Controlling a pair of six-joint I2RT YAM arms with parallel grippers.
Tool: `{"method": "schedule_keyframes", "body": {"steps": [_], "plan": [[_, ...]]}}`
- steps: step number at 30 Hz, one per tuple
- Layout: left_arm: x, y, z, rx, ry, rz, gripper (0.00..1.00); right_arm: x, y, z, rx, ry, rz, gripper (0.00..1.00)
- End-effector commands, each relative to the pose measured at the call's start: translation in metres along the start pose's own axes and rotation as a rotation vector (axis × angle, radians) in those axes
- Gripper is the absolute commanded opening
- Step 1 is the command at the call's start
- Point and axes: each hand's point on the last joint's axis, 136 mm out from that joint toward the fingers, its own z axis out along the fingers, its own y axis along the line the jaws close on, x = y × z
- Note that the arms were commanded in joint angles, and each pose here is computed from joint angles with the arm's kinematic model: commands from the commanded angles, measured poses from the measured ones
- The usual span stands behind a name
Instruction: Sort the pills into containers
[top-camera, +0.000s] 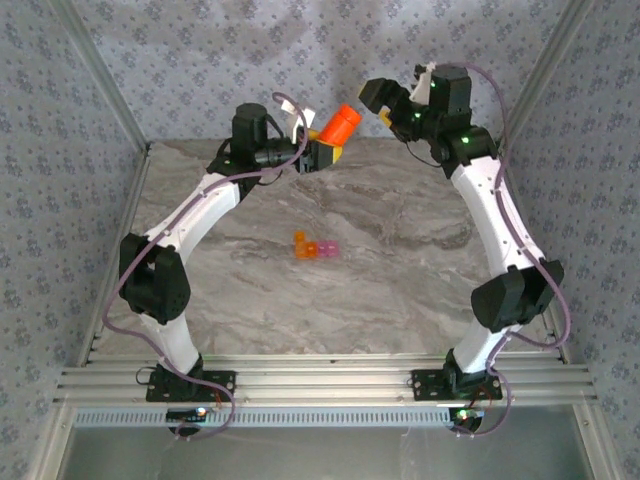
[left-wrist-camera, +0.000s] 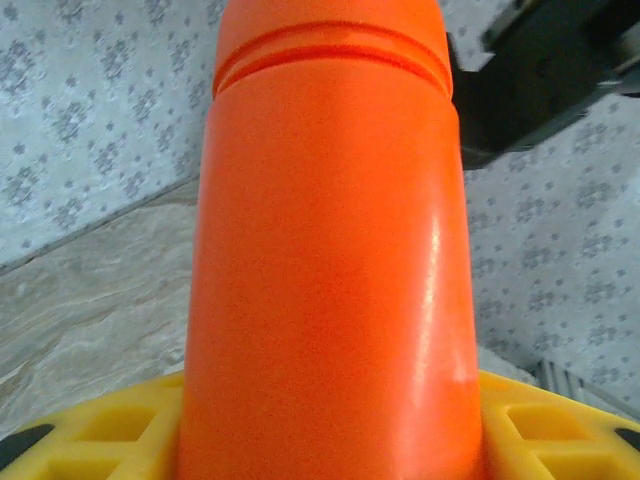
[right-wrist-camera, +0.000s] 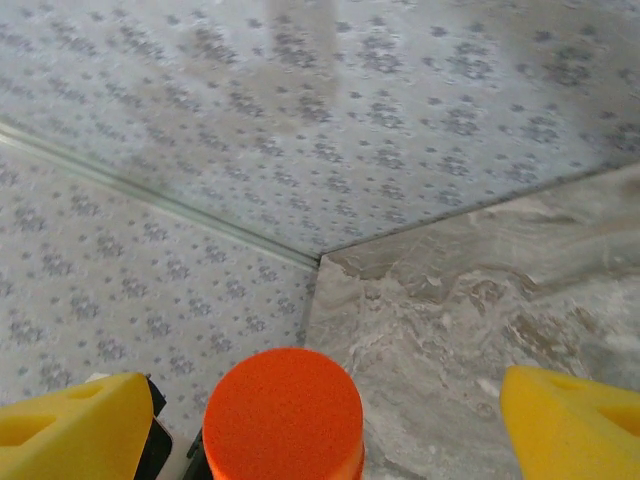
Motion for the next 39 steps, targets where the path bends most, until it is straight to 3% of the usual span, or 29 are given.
{"method": "schedule_keyframes", "body": {"steps": [1, 19, 23, 27, 31, 39], "plan": [[-0.018, -0.017, -0.010, -0.026, -0.006, 0.114, 0.00, -0.001, -0.007, -0.009, 0.058, -0.046, 0.081, 0.92], [-0.010, -0.031, -0.001, -0.018, 0.030, 0.148, 0.00, 0.035, 0.001, 0.023, 0.039, 0.068, 0.078, 0.90], [-0.009, -0.032, -0.002, -0.020, 0.031, 0.148, 0.00, 0.037, 0.003, 0.023, 0.032, 0.073, 0.073, 0.84], [-0.008, -0.033, -0.001, -0.020, 0.033, 0.148, 0.00, 0.039, 0.004, 0.024, 0.022, 0.087, 0.073, 0.68], [-0.009, -0.034, -0.001, -0.021, 0.029, 0.149, 0.00, 0.043, 0.006, 0.025, 0.010, 0.107, 0.067, 0.65], [-0.012, -0.032, -0.001, -0.016, 0.012, 0.135, 0.00, 0.046, 0.007, 0.023, -0.019, 0.152, 0.028, 0.44]]}}
